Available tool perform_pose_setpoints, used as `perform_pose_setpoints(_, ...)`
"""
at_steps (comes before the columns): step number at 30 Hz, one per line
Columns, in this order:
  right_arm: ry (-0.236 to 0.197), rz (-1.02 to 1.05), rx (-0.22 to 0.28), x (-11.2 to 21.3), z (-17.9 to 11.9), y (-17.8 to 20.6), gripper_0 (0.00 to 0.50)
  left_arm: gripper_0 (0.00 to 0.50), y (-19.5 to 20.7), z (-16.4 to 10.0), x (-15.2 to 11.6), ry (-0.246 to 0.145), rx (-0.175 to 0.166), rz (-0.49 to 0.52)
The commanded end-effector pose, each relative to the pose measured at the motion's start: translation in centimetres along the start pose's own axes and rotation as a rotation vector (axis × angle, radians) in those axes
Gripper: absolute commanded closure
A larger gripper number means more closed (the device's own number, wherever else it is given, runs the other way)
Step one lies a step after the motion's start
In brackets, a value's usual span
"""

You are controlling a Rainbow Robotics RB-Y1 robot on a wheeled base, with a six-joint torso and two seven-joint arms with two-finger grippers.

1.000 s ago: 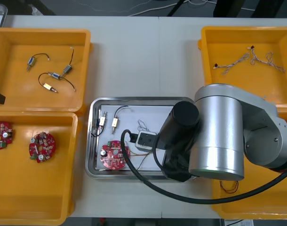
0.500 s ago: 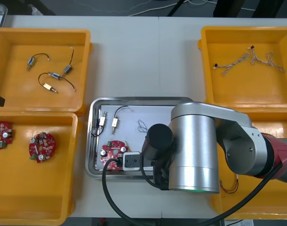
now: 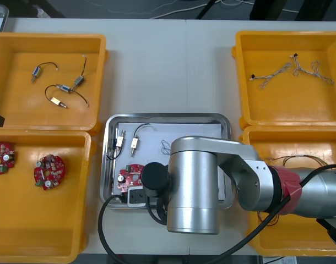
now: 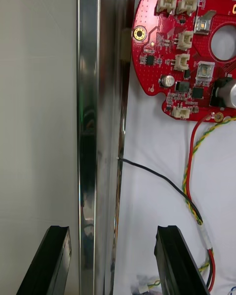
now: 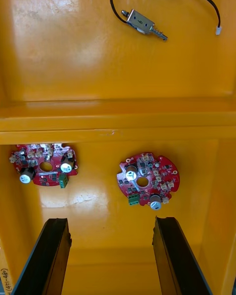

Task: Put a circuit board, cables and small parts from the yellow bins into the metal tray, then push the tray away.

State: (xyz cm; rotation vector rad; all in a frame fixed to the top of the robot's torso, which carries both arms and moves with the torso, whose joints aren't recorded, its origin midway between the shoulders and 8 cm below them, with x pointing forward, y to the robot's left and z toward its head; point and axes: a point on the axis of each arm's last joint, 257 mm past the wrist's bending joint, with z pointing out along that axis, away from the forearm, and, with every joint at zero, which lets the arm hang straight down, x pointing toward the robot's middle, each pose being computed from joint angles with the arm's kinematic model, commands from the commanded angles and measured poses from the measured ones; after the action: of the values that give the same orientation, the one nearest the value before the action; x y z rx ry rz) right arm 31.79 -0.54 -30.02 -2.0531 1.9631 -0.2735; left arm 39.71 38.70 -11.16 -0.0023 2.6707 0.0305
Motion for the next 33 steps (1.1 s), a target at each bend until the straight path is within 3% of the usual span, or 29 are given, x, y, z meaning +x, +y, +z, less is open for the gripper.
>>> perform_pose_setpoints(1,-0.034,-0.055,0.022,-2.4,0.0,0.4,0.000,0.000,1.3,-1.7,-0.2,-0.017,-0.042,-0.044)
perform_pose_setpoints(20,-0.076,-0.021,0.036,-3.0,2.8,2.2,0.000,0.000,1.2,-1.7,-0.2,-0.017,-0.039,-0.037)
perform_pose_setpoints(29,-0.065,-0.009,0.047,-2.5,3.3,2.2,0.000,0.000,1.2,-1.7,-0.2,-0.017,-0.039,-0.037)
perform_pose_setpoints(30,-0.064,-0.008,0.048,-2.5,3.3,2.2,0.010,0.000,1.2,-1.7,-0.2,-0.017,-0.039,-0.037)
perform_pose_setpoints(31,-0.062,-0.006,0.051,-2.4,3.3,2.1,0.065,0.000,1.2,-1.7,-0.2,-0.017,-0.039,-0.037)
perform_pose_setpoints(32,-0.060,-0.005,0.052,-2.4,3.3,2.1,0.167,0.000,1.2,-1.7,-0.2,-0.017,-0.039,-0.037)
perform_pose_setpoints(33,-0.059,-0.005,0.052,-2.4,3.3,2.1,0.234,0.000,1.2,-1.7,-0.2,-0.017,-0.039,-0.037)
